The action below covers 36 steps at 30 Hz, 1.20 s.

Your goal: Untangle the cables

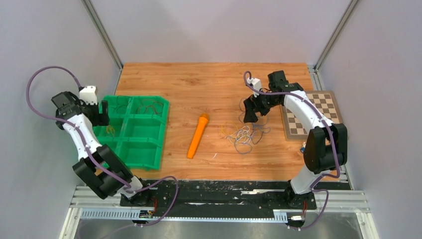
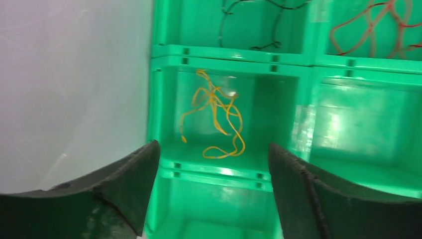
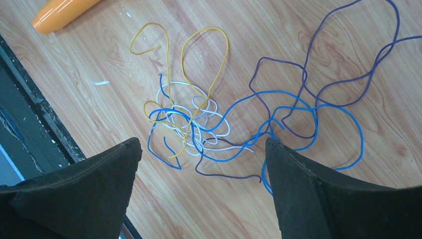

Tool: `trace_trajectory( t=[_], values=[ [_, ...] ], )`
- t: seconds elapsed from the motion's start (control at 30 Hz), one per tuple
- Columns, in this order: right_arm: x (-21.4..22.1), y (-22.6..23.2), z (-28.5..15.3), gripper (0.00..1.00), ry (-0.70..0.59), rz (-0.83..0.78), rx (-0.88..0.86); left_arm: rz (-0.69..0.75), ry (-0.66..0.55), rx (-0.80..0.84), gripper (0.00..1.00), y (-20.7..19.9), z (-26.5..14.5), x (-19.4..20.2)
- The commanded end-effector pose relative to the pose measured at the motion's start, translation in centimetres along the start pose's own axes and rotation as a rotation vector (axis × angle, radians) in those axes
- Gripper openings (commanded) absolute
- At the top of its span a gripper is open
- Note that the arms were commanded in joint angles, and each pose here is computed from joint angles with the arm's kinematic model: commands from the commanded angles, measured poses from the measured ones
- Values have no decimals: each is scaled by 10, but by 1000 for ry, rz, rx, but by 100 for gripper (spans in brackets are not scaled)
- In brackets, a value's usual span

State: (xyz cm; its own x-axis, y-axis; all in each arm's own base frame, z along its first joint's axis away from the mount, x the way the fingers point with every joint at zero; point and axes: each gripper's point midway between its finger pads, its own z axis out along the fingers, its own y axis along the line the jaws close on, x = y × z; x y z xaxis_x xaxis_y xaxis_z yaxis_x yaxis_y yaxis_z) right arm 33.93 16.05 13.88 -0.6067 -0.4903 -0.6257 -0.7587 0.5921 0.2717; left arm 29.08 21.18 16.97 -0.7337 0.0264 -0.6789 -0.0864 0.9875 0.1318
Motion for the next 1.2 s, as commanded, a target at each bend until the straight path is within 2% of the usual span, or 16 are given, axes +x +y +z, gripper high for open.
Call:
trace_trajectory(
  t=[0.0, 0.07, 0.23, 0.33, 0.47, 0.57, 0.67, 0.7, 0.73, 0.77, 0.8, 0.83, 0.87, 0.93, 1.03, 1.17],
  values=[
    [4, 12, -4, 92, 1, -61, -39, 109, -174, 160, 93, -57, -46, -53],
    [16, 13, 0, 92, 29, -64, -40, 172, -250, 276, 100, -102, -66, -68],
    [52, 6, 23, 93, 132, -31, -33, 191, -313, 592, 100, -218, -78, -80],
    [62, 0, 40, 97, 161, -50, -14, 196, -290, 759, 100, -285, -81, -76],
    [71, 3, 65, 97, 196, -91, -29, 164, -227, 867, 100, -340, -73, -61],
    [89, -2, 81, 86, 249, -93, -26, 120, -165, 956, 98, -372, -70, -50],
    [96, -1, 85, 56, 255, -87, -47, 85, -95, 1026, 94, -403, -69, -39],
    [96, 2, 85, 49, 242, -91, -60, 76, -55, 1053, 91, -419, -68, -32],
    [93, 6, 83, 44, 223, -98, -71, 76, -73, 1063, 90, -428, -67, -36],
    [91, 10, 83, 41, 207, -103, -85, 68, -36, 1087, 89, -445, -67, -30],
    [90, 13, 82, 40, 196, -106, -98, 68, -65, 1090, 89, -454, -65, -37],
    [88, 15, 82, 38, 190, -106, -104, 66, -24, 1103, 90, -470, -61, -29],
    [88, 16, 82, 37, 188, -104, -106, 82, -46, 1122, 90, -485, -65, -34],
    [88, 15, 81, 36, 190, -103, -105, 88, -13, 1130, 91, -508, -58, -30],
    [90, 15, 81, 32, 196, -107, -102, 23, 93, 1084, 88, -530, -31, -17],
    [91, 18, 80, 31, 192, -99, -110, -33, 155, 1022, 82, -549, -10, -9]
  ],
)
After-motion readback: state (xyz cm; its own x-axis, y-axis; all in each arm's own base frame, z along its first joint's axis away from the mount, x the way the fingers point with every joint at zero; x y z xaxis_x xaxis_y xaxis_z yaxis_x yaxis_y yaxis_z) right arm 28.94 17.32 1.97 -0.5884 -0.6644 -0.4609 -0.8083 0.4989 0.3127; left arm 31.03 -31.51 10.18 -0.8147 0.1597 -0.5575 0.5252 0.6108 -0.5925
